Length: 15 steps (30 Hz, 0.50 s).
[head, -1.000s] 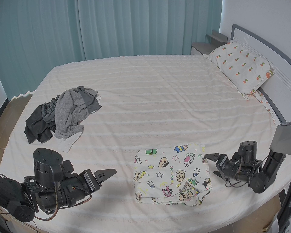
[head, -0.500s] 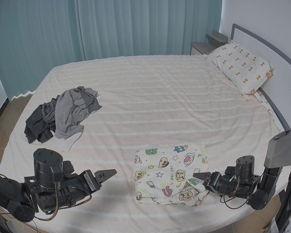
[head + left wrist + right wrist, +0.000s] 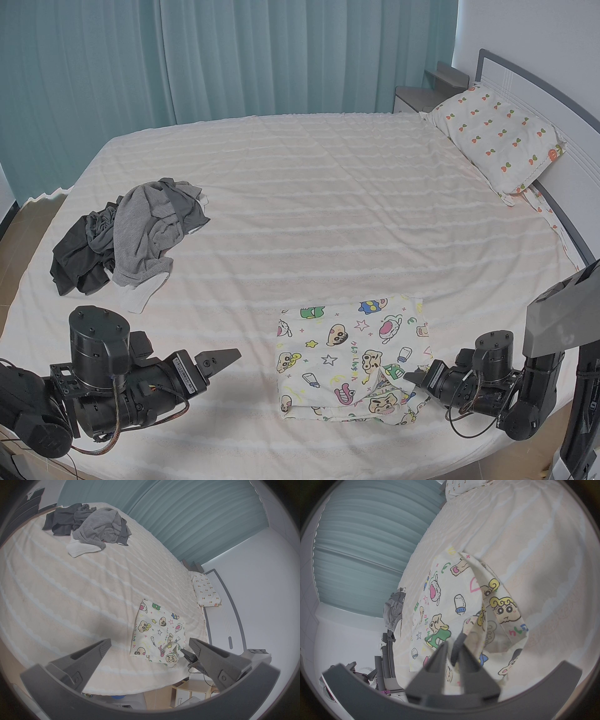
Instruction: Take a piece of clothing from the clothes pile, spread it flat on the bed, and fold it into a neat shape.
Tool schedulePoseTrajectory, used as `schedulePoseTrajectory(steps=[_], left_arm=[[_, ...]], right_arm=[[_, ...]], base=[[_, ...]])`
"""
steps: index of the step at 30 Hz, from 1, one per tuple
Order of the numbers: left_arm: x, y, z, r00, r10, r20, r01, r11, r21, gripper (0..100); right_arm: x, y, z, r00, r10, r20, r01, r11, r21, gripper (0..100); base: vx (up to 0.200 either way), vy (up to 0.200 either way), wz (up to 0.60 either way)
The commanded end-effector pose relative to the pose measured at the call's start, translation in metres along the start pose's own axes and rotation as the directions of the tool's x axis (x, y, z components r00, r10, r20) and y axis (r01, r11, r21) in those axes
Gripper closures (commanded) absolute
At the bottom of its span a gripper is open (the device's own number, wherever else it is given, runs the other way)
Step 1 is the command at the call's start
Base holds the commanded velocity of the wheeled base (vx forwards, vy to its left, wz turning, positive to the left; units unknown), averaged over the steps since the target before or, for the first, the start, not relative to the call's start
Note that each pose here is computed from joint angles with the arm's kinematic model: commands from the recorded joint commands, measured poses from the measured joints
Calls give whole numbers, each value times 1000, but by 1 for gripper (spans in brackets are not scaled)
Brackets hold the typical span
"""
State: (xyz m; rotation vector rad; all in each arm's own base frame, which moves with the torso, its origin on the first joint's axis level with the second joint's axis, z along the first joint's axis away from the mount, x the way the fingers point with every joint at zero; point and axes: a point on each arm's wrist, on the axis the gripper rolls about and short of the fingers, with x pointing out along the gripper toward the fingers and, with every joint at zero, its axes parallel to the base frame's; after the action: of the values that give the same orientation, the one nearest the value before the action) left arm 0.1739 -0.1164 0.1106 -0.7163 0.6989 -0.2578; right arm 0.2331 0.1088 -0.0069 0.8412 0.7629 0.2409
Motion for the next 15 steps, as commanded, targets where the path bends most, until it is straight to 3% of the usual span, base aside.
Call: schedulePoseTrajectory(steps=[1, 9, 15], left_arm=[[0, 0, 0, 1000, 0, 1, 0, 1000, -1, 0], [0, 0, 0, 1000, 1, 0, -1, 1000, -1, 0], [1, 1, -1, 1000, 5, -5, -5, 1000, 0, 0]], right_arm=[[-6, -3, -3, 1000, -14, -11, 14, 1000, 2, 100], [-32, -8, 3, 1000, -26, 12, 26, 999, 19, 100], [-45, -21, 10, 999, -12, -51, 12, 1000, -1, 100]], base=[[0, 0, 0], [0, 0, 0], [0, 0, 0]])
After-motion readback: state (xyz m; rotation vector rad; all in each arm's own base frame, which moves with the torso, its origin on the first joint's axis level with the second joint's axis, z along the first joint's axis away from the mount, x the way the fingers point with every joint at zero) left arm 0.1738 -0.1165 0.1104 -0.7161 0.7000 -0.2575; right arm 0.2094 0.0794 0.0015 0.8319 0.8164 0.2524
